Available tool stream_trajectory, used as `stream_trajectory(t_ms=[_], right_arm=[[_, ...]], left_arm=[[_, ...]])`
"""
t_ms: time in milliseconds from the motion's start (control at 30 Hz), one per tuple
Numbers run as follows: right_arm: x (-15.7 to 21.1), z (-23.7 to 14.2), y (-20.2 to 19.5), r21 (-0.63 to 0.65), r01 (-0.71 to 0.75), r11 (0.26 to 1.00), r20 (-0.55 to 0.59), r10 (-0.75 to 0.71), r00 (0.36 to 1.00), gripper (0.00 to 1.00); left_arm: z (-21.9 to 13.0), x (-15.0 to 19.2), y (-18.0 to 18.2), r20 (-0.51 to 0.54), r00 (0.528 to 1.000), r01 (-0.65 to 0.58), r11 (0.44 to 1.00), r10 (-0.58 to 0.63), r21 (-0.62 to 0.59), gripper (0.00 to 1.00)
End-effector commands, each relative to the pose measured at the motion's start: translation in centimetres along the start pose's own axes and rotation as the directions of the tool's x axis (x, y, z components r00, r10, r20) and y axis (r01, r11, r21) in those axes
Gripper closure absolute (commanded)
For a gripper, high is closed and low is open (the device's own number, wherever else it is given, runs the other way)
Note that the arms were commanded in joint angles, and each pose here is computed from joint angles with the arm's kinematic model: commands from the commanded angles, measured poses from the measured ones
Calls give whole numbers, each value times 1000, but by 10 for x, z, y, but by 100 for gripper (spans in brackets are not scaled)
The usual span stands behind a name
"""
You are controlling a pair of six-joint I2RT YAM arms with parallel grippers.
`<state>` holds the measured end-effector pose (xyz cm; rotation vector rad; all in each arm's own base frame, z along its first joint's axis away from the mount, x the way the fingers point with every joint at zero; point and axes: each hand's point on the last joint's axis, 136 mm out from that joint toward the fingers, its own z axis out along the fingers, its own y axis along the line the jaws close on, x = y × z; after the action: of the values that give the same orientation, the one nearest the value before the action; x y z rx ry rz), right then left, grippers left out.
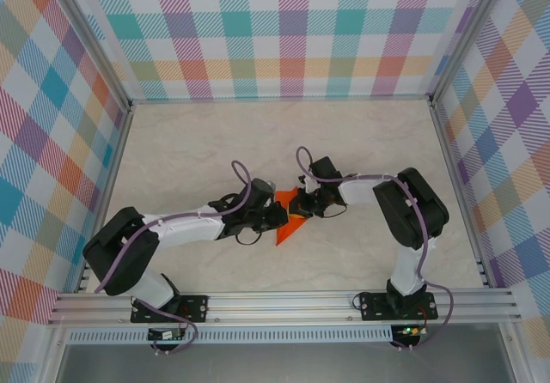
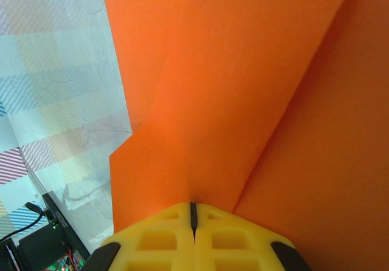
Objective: Fold a paper plane with a square sheet of paper (pick it up from the middle)
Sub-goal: Fourth fold the wing at the center of the table.
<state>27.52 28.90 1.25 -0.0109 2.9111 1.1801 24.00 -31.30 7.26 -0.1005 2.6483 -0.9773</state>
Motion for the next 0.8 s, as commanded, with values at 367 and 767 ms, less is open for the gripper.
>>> stream_trajectory(t_ms=[367, 767], right_arm=[[19, 18, -61, 215, -110, 970, -33, 120, 992, 100], [21, 18, -66, 234, -115, 965, -36, 127, 991, 100]], left_arm=[[23, 21, 23, -62, 995, 78, 994, -83, -79, 91], [25, 34, 44, -68, 989, 124, 983, -134, -136, 91]])
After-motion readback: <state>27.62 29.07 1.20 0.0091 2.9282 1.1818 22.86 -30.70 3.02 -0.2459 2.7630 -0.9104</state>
